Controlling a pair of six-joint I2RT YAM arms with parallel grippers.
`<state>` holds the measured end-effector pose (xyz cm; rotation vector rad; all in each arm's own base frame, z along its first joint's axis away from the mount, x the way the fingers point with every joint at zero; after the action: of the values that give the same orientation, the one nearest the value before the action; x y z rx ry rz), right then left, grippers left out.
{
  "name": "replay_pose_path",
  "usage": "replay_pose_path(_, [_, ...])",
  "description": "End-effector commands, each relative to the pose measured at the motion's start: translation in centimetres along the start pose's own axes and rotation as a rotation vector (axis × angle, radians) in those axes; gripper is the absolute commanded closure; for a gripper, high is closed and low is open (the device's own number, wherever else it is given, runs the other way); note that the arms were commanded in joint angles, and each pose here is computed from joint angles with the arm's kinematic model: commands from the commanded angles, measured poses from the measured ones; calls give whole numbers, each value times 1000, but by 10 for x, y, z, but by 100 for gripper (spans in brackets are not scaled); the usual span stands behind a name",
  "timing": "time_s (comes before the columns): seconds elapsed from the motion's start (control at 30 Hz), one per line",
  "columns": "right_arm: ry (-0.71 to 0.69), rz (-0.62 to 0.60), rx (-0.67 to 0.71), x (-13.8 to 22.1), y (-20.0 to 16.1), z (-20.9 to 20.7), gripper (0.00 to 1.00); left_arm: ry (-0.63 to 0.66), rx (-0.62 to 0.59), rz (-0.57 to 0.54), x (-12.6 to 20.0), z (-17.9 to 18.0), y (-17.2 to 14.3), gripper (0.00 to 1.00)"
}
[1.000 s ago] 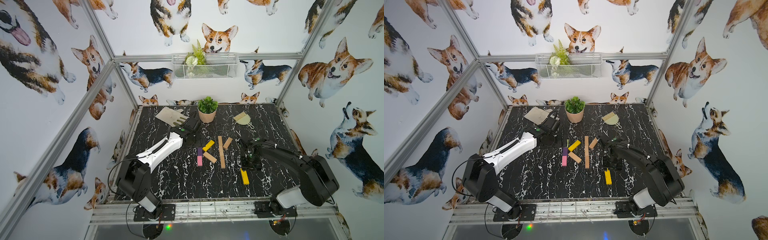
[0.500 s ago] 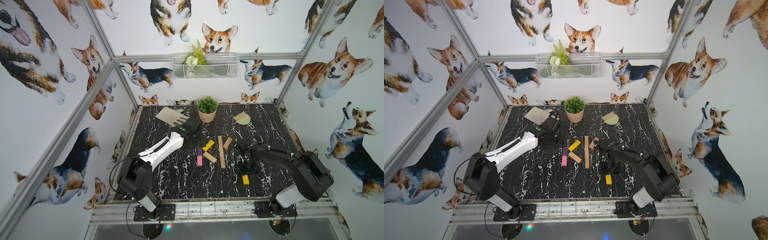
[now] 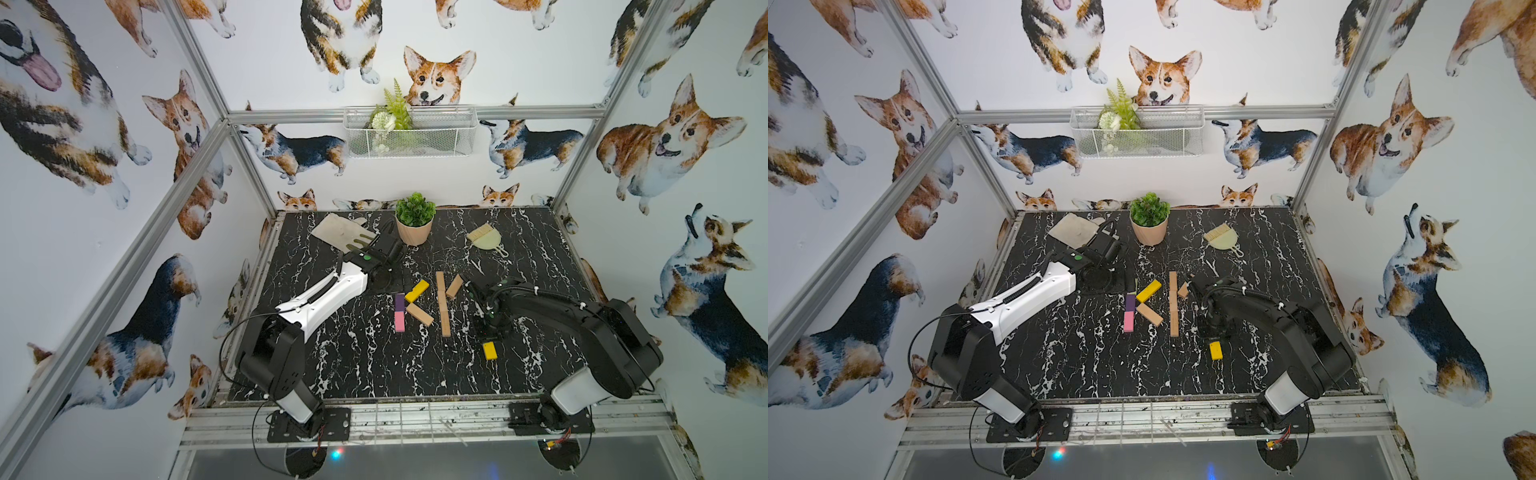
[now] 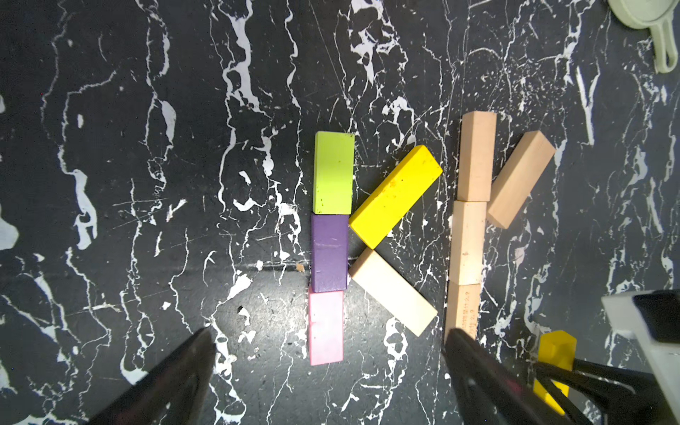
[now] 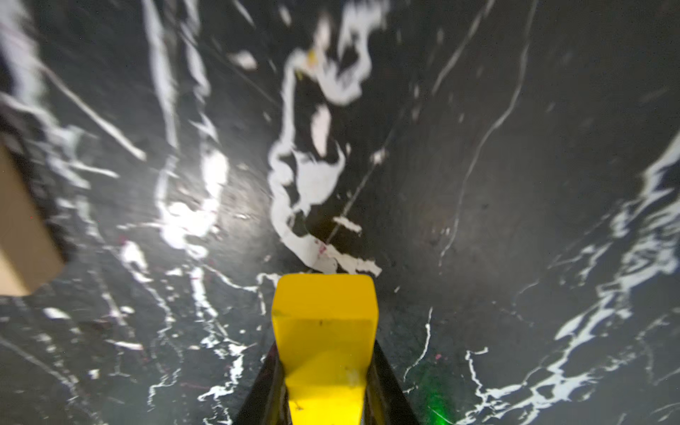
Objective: Assemble the letter k with building blocks
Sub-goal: Pick up the building block from the center of the board, then assemble the building block at the center of the board.
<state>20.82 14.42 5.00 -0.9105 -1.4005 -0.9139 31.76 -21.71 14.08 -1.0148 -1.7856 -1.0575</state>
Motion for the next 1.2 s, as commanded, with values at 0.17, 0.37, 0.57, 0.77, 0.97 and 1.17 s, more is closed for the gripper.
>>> replay_pose_path(0.17, [-41,-144,281,42,66,6,91,4,7,-12,6,-2,9,0])
replay_pose_path(0.37, [-81,-188,454,35,78,5,88,10,12,-9,6,2,8,0])
replay_pose_path(0.57, [-6,-268,567,29,74,17,89,16,15,-2,3,4,9,0])
replay_pose_path(0.77, [76,-251,625,16,77,28,95,11,28,3,1,3,8,0])
replay_pose_path(0.97, [74,-229,636,0,84,23,96,21,20,-8,4,6,9,0])
replay_pose_path(1.17, [86,-241,635,-4,94,26,96,14,31,3,1,4,8,0])
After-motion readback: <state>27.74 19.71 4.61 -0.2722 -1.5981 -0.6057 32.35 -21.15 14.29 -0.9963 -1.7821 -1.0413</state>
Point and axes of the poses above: each gripper's point midway between its finger pads, its own x axis back along the fingers, its own z axis along the line the jaws close on, y = z × x, the point moved 1 cm from there along x, back along the fingers, and after that the axes turned 14 degrees about x, right-handed, at the moved point
